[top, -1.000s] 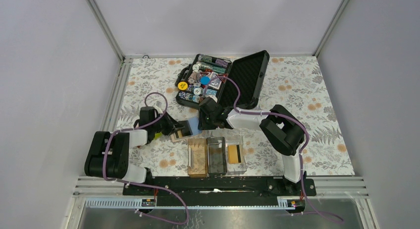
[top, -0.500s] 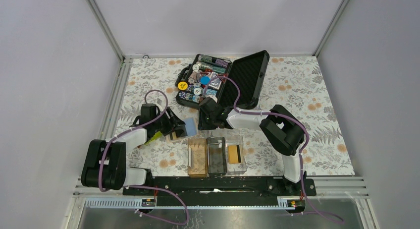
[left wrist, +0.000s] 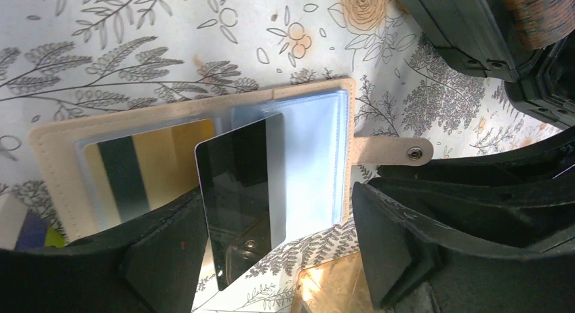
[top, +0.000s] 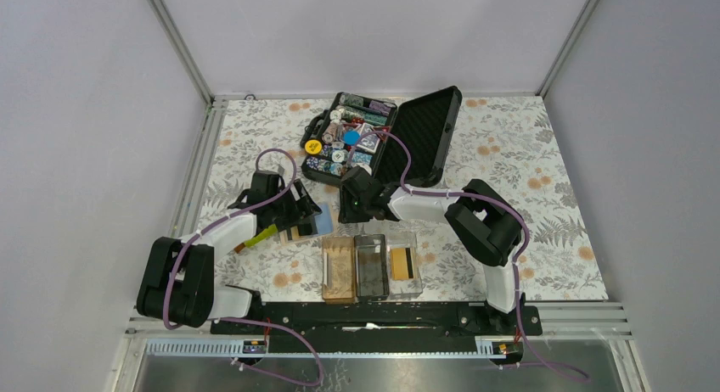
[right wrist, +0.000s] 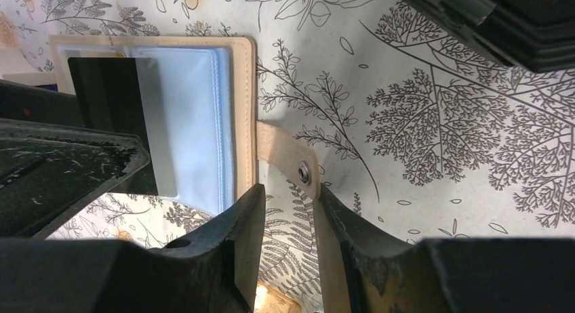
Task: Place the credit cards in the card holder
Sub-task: Insert the credit card into the card holder.
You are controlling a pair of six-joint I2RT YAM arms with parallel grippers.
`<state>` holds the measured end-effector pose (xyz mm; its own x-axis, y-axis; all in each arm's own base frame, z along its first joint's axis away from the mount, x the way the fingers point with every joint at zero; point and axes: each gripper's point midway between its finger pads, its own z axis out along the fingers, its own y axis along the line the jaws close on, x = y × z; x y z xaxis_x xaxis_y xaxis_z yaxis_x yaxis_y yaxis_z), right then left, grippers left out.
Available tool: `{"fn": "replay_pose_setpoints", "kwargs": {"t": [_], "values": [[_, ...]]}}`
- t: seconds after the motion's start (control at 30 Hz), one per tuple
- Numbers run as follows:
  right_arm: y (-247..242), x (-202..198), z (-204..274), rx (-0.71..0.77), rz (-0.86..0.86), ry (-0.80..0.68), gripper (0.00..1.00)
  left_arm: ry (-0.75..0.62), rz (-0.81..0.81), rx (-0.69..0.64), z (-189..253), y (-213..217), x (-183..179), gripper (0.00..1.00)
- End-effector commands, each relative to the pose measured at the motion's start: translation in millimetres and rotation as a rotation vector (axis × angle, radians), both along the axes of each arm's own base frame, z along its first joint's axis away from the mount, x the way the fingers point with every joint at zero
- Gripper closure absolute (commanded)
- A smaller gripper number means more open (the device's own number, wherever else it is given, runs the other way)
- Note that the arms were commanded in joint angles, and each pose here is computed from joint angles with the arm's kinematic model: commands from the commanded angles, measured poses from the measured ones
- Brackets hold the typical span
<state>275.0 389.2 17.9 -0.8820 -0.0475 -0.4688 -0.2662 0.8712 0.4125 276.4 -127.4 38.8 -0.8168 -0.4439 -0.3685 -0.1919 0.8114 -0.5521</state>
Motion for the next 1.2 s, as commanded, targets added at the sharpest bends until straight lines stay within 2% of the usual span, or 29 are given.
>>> {"fn": "replay_pose_setpoints", "kwargs": {"t": [0.0,0.27,0.33,0.4,0.53,0.7,0.93,1.17], "values": [[-1,-14,-6,-0.015,0.042,0.028,0.61,0.071,0.001,0.078,-11,-1,-6,0.22],[-3,-13,-3,-0.013,0.039,0.017,0.61,0.079,0.009,0.137,-9,-3,-6,0.20],[-3,-13,-2,-0.014,0.039,0.015,0.61,0.070,0.014,0.156,-4,1,-6,0.17],[-4,-13,-2,-0.016,0.036,0.013,0.61,0.061,0.018,0.167,1,3,-6,0.10],[-5,-13,-1,-0.017,0.035,0.009,0.61,0.030,0.029,0.176,12,7,-6,0.07],[-3,-15,1,-0.006,0.051,0.013,0.60,0.030,0.031,0.178,17,9,-10,0.06],[14,-22,10,0.088,0.102,0.014,0.57,0.013,0.041,0.225,24,18,-12,0.05],[11,-9,3,0.056,0.056,0.006,0.57,0.034,0.004,0.148,13,4,-18,0.10]]}}
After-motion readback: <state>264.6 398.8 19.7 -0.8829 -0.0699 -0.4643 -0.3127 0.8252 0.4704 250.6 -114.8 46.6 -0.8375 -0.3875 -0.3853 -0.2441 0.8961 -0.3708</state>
